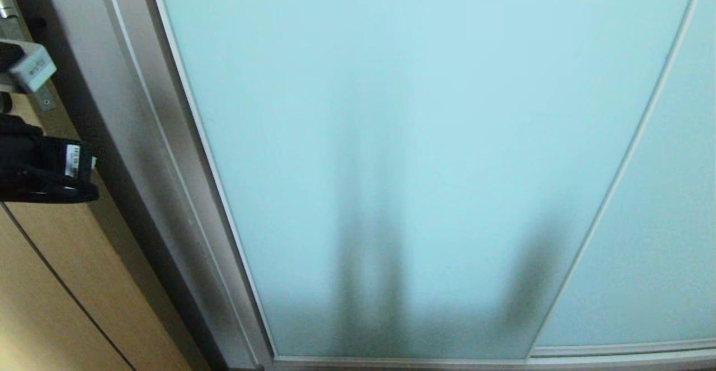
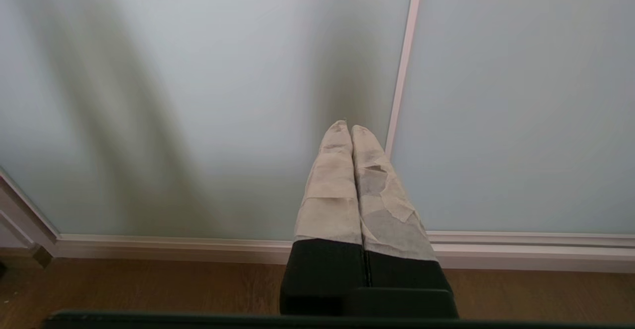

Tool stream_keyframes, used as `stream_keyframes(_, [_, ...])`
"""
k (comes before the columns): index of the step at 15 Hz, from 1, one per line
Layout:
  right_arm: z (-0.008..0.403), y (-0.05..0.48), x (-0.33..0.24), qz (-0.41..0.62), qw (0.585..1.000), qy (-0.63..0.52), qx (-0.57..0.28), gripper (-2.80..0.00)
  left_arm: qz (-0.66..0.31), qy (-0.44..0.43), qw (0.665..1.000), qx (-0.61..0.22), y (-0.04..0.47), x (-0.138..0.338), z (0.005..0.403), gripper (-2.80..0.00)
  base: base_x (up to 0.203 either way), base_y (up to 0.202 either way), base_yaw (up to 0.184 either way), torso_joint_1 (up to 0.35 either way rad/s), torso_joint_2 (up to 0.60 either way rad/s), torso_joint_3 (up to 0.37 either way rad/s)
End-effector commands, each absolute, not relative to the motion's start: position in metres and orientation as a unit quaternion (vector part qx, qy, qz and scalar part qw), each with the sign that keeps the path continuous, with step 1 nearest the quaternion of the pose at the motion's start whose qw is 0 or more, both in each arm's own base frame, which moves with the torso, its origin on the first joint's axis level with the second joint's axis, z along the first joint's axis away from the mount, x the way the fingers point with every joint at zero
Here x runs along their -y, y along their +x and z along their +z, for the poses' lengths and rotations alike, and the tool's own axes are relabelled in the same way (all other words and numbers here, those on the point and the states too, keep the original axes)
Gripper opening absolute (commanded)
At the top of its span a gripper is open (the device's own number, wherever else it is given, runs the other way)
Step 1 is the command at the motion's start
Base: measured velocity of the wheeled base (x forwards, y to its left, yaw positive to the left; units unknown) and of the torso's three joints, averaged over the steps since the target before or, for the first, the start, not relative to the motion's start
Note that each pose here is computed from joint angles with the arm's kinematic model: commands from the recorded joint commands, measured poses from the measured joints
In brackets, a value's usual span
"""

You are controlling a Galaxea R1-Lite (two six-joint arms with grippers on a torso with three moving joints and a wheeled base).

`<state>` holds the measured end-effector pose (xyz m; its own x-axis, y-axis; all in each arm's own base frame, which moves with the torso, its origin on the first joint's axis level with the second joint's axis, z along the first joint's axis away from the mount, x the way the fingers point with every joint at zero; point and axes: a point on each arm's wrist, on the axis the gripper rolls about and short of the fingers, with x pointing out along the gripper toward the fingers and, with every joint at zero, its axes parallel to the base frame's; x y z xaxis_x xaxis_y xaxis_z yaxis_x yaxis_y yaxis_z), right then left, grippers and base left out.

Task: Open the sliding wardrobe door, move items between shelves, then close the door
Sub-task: Open the door

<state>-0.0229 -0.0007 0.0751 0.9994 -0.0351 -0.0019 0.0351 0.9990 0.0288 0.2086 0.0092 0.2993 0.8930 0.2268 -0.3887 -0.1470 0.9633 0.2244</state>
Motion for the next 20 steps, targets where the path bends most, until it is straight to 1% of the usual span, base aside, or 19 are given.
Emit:
stream_keyframes(1, [0.075,-0.023,0.001,-0.018,1.0,0.015,-0.001,-2.8,0.093,0.096,0.961,-0.242,0.23,-0.01,0.284,-2.8,0.0,0.0,0.0,0.0,0.0,0.0])
stream_keyframes(4, [0.075,-0.023,0.001,-0.018,1.0,0.015,-0.002,-2.8,0.094,0.072,0.962,-0.247,0.246,-0.01,0.277,-2.8,0.0,0.0,0.0,0.0,0.0,0.0])
stream_keyframes(8, [0.075,-0.023,0.001,-0.018,1.0,0.015,-0.002,-2.8,0.1,0.052,0.97,-0.214,0.275,-0.01,0.267,-2.8,0.0,0.0,0.0,0.0,0.0,0.0])
stream_keyframes(13, [0.075,-0.023,0.001,-0.018,1.0,0.015,-0.002,-2.8,0.075,0.038,0.971,-0.223,0.29,-0.009,0.26,-2.8,0.0,0.0,0.0,0.0,0.0,0.0])
stream_keyframes(16, [0.075,-0.023,0.001,-0.018,1.0,0.015,-0.002,-2.8,0.069,0.02,0.974,-0.214,0.293,-0.008,0.265,-2.8,0.0,0.0,0.0,0.0,0.0,0.0])
stream_keyframes(20, [0.075,-0.023,0.001,-0.018,1.0,0.015,-0.001,-2.8,0.067,0.021,0.973,-0.221,0.302,-0.008,0.257,-2.8,0.0,0.0,0.0,0.0,0.0,0.0])
